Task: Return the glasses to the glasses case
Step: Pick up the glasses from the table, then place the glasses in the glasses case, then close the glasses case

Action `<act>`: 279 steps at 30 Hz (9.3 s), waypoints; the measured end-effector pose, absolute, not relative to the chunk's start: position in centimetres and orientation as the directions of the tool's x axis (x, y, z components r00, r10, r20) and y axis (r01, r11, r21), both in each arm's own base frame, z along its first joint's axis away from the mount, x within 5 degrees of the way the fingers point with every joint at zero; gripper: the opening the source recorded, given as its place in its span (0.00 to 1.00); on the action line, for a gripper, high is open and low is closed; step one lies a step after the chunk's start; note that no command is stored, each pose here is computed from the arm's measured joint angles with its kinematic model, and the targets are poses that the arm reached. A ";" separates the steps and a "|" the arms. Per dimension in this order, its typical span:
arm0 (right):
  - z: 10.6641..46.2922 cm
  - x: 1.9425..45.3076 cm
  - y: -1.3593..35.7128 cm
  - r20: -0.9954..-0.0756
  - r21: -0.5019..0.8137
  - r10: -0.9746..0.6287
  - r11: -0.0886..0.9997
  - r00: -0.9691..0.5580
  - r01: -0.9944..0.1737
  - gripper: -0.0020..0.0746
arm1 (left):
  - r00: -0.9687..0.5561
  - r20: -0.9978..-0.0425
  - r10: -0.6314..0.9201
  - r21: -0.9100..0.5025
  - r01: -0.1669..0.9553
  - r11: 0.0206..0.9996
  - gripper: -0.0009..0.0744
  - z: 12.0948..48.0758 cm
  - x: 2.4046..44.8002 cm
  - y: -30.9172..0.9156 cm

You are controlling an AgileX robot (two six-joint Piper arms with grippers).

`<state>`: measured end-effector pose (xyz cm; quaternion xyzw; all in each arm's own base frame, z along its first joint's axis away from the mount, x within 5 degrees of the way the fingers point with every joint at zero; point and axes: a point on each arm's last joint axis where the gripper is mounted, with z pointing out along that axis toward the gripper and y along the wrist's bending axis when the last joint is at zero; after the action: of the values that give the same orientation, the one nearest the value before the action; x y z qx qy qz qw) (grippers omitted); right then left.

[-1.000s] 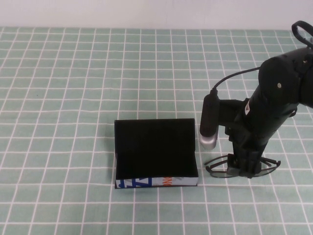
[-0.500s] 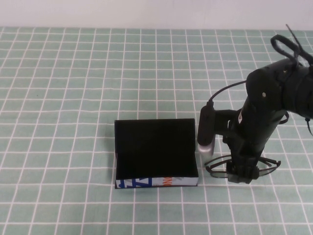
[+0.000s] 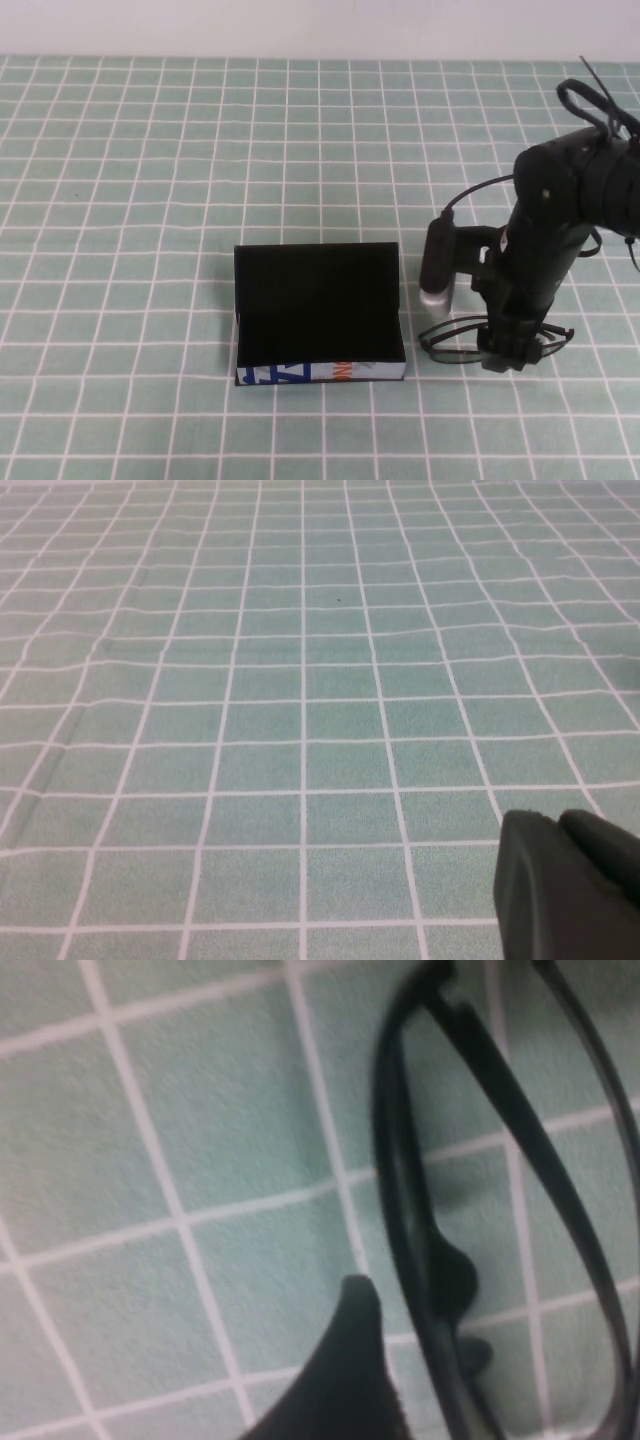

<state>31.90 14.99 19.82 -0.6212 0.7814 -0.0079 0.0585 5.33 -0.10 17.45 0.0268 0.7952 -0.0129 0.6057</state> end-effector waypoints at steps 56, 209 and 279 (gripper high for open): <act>20.3 32.2 14.8 -0.103 -0.062 -0.962 0.259 -0.252 -0.964 0.45 | -0.265 -0.964 0.027 0.012 0.058 0.998 0.01 17.4 5.3 -0.1; 21.4 25.4 31.2 -0.198 -0.631 -0.980 0.133 -0.007 -0.765 0.38 | -0.253 -0.967 0.021 0.006 0.061 0.998 0.01 17.6 5.4 -0.1; 36.4 28.9 16.3 -0.763 -0.338 -0.530 0.815 -0.370 -0.470 0.01 | -0.464 -0.841 0.279 0.102 0.371 0.923 0.01 38.1 8.1 -2.5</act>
<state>28.92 16.29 36.41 -0.3025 0.8272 -0.0318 0.4725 8.07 -2.49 38.14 0.1901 0.8542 -0.0475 0.4816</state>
